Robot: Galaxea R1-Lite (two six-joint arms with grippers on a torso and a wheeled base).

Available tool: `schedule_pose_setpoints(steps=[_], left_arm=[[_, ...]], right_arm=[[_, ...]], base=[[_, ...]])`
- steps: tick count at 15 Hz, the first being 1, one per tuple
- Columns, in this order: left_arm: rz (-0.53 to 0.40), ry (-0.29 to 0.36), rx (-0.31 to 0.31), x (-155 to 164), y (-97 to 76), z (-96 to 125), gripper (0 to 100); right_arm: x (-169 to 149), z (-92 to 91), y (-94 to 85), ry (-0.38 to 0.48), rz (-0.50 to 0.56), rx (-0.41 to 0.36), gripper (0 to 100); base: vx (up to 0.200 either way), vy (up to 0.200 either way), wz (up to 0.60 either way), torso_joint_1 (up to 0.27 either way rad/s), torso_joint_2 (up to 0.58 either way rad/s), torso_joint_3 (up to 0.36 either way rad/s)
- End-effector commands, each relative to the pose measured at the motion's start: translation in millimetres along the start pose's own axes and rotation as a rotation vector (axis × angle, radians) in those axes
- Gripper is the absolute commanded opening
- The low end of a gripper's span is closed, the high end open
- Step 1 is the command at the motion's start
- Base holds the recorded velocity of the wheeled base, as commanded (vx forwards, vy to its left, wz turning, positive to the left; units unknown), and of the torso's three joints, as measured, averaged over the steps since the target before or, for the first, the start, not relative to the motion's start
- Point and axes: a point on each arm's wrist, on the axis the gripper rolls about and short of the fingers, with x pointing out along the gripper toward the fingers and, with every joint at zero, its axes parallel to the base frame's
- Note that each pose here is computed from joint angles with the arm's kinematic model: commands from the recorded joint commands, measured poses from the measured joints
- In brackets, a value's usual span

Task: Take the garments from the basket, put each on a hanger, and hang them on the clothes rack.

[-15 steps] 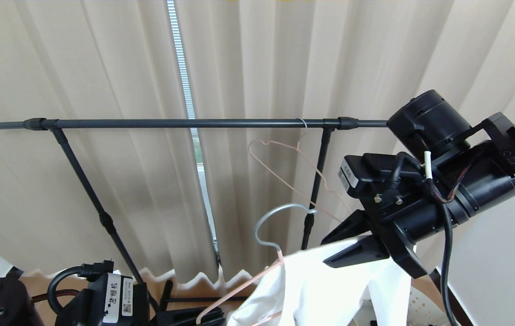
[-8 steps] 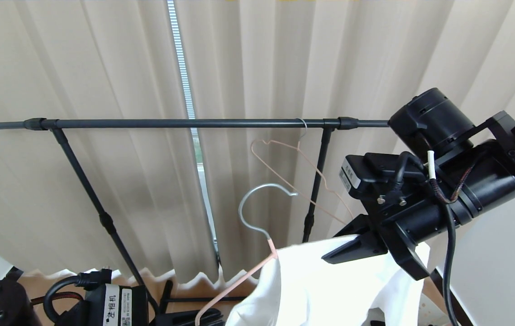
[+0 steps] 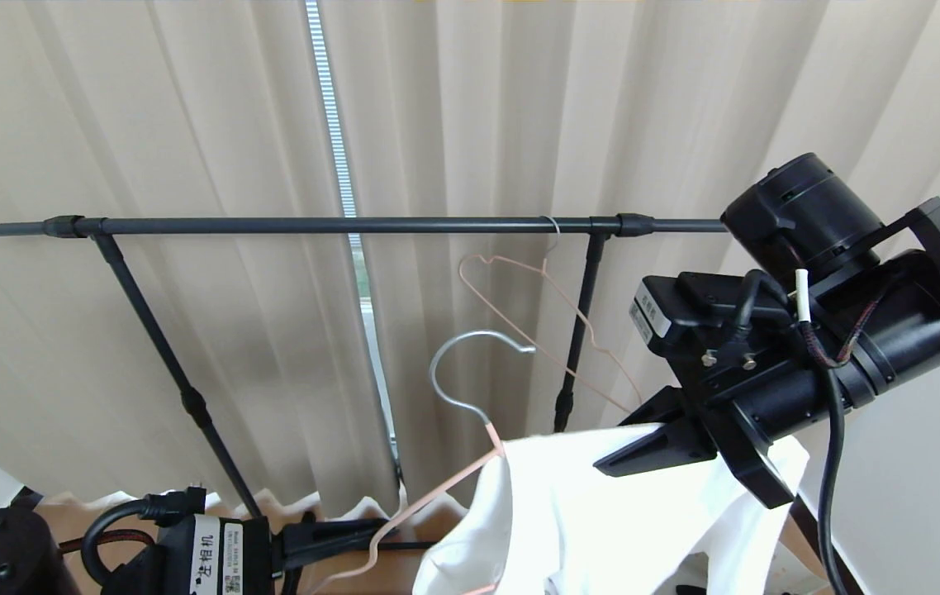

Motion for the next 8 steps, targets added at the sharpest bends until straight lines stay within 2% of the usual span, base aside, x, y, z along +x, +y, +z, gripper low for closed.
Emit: schedule_pose_setpoints(steps=[1, 8], left_arm=[[0.01, -0.011, 0.005, -1.8, 0.7, 2.1, 100], [0.213, -0.123, -0.017, -20.6, 29.7, 24.0, 100]], right_arm=[[-4.3, 0.6, 3.8, -0.007, -0.004, -0.007, 0], [-14.1, -1.4, 11.4, -0.008, -0.035, -0.01, 0]], base=[[0.0, 0.0, 0.0, 0.0, 0.0, 0.0], [0.0, 0.0, 0.0, 0.0, 0.0, 0.0]])
